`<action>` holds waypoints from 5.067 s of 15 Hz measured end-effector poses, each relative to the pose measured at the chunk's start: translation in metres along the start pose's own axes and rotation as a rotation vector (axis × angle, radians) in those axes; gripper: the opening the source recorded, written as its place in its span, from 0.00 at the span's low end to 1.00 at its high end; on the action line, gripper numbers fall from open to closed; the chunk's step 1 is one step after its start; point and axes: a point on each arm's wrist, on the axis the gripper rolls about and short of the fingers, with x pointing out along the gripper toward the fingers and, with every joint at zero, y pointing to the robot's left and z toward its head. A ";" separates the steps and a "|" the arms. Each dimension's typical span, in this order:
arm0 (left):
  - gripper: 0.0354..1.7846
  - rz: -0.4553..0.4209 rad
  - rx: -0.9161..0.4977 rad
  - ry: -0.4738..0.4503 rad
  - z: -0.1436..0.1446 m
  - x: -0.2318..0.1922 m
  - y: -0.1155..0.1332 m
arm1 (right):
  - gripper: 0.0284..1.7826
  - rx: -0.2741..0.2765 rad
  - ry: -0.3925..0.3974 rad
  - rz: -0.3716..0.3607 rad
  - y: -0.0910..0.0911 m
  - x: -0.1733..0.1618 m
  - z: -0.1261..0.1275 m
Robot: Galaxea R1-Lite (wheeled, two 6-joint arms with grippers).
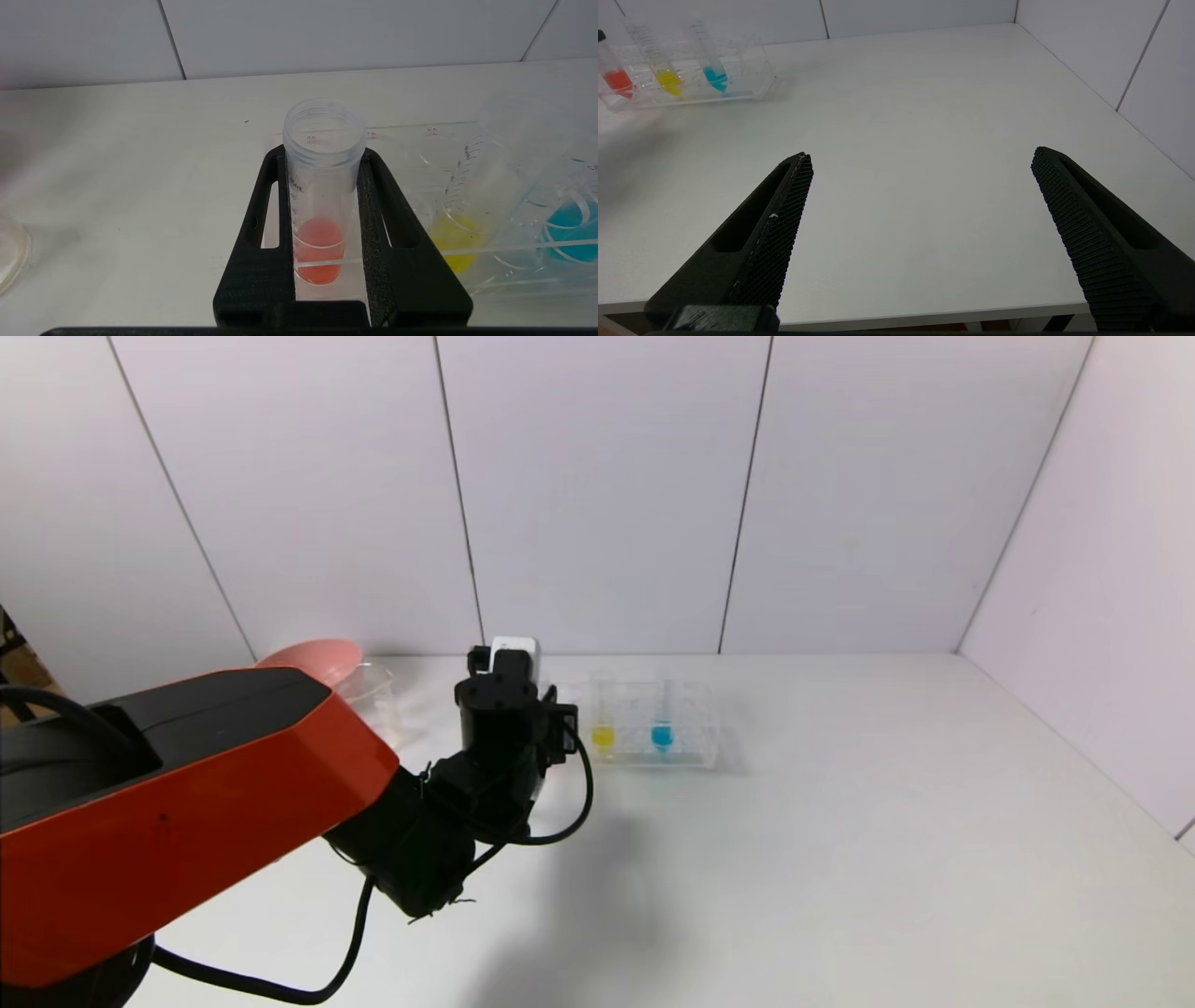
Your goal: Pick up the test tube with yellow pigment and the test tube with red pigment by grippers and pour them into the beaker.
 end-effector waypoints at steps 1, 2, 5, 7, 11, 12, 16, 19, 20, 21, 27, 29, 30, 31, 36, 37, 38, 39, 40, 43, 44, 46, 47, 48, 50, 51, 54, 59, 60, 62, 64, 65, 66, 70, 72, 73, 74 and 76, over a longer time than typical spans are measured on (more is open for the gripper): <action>0.22 -0.003 0.006 -0.009 0.006 -0.001 0.000 | 0.96 0.000 0.000 0.000 0.000 0.000 0.000; 0.22 -0.005 0.011 -0.017 0.012 -0.004 0.000 | 0.96 0.000 0.000 0.000 0.000 0.000 0.000; 0.22 -0.021 0.007 -0.040 0.041 -0.013 0.001 | 0.96 0.000 0.000 0.000 0.000 0.000 0.000; 0.22 -0.042 -0.003 -0.058 0.062 -0.022 0.003 | 0.96 0.000 0.000 0.000 0.000 0.000 0.000; 0.22 -0.142 -0.002 -0.050 0.090 -0.051 0.022 | 0.96 0.000 0.000 0.000 0.000 0.000 0.000; 0.22 -0.162 0.001 -0.045 0.096 -0.058 0.033 | 0.96 0.000 0.000 0.000 0.000 0.000 0.000; 0.22 -0.211 0.019 0.016 0.122 -0.081 0.107 | 0.96 0.000 0.000 0.000 0.000 0.000 0.000; 0.22 -0.236 0.038 0.078 0.136 -0.096 0.170 | 0.96 0.000 0.000 0.000 0.000 0.000 0.000; 0.22 -0.248 0.053 0.090 0.141 -0.101 0.190 | 0.96 0.000 0.000 0.000 0.000 0.000 0.000; 0.22 -0.264 0.069 0.104 0.146 -0.105 0.207 | 0.96 0.000 0.000 0.000 0.000 0.000 0.000; 0.22 -0.368 0.239 0.204 0.173 -0.083 0.270 | 0.96 0.000 0.000 0.000 0.000 0.000 0.000; 0.22 -0.397 0.296 0.255 0.176 -0.066 0.282 | 0.96 0.000 0.000 0.000 0.000 0.000 0.000; 0.22 -0.411 0.320 0.281 0.177 -0.056 0.288 | 0.96 0.000 0.000 0.000 0.000 0.000 0.000; 0.22 -0.425 0.338 0.302 0.178 -0.046 0.292 | 0.96 0.000 0.000 0.000 0.000 0.000 0.000; 0.22 -0.485 0.406 0.401 0.183 -0.007 0.309 | 0.96 0.001 0.000 0.000 0.000 0.000 0.000; 0.22 -0.495 0.423 0.424 0.182 -0.001 0.311 | 0.96 0.000 0.000 0.000 0.000 0.000 0.000; 0.22 -0.503 0.450 0.460 0.176 0.006 0.312 | 0.96 0.000 0.000 0.000 0.000 0.000 0.000; 0.22 -0.504 0.490 0.500 0.167 0.014 0.312 | 0.96 0.000 0.000 0.000 0.000 0.000 0.000; 0.22 -0.508 0.524 0.520 0.160 0.020 0.312 | 0.96 0.000 0.000 0.000 0.000 0.000 0.000; 0.22 -0.512 0.606 0.559 0.146 0.032 0.311 | 0.96 0.001 0.000 0.000 0.000 0.000 0.000; 0.22 -0.509 0.646 0.572 0.144 0.034 0.308 | 0.96 0.000 0.000 0.000 0.000 0.000 0.000; 0.22 -0.503 0.716 0.588 0.144 0.037 0.298 | 0.96 0.000 0.000 0.000 0.000 0.000 0.000; 0.22 -0.493 0.754 0.601 0.145 0.038 0.293 | 0.96 0.000 0.000 0.000 0.000 0.000 0.000; 0.22 -0.476 0.791 0.616 0.146 0.039 0.289 | 0.96 0.000 0.000 0.000 0.000 0.000 0.000; 0.22 -0.453 0.845 0.643 0.147 0.040 0.279 | 0.96 0.000 0.000 0.000 0.000 0.000 0.000; 0.22 -0.447 0.868 0.650 0.147 0.041 0.274 | 0.96 0.001 0.000 0.000 0.000 0.000 0.000; 0.22 -0.417 0.919 0.666 0.149 0.044 0.262 | 0.96 0.000 0.000 0.000 0.000 0.000 0.000; 0.22 -0.356 1.010 0.730 0.147 0.048 0.245 | 0.96 0.000 0.000 0.000 0.000 0.000 0.000; 0.22 -0.347 1.021 0.741 0.147 0.048 0.242 | 0.96 0.001 0.000 0.000 0.000 0.000 0.000; 0.22 -0.314 1.053 0.774 0.146 0.048 0.238 | 0.96 0.000 0.000 0.000 0.000 0.000 0.000; 0.22 -0.290 1.082 0.805 0.146 0.048 0.234 | 0.96 0.000 0.000 0.000 0.000 0.000 0.000; 0.22 -0.286 1.090 0.816 0.145 0.047 0.231 | 0.96 0.000 0.000 0.000 0.000 0.000 0.000; 0.22 -0.280 1.101 0.826 0.145 0.047 0.228 | 0.96 0.000 0.000 0.000 0.000 0.000 0.000; 0.22 -0.247 1.140 0.858 0.145 0.047 0.219 | 0.96 0.000 0.000 0.000 0.000 0.000 0.000; 0.22 -0.222 1.166 0.878 0.145 0.046 0.213 | 0.96 0.000 0.000 0.000 0.000 0.000 0.000; 0.22 -0.201 1.181 0.893 0.145 0.047 0.211 | 0.96 0.000 0.000 0.000 0.000 0.000 0.000; 0.22 -0.183 1.191 0.907 0.144 0.047 0.210 | 0.96 0.000 0.000 0.000 0.000 0.000 0.000; 0.22 -0.166 1.206 0.928 0.141 0.049 0.208 | 0.96 0.000 0.000 0.000 0.000 0.000 0.000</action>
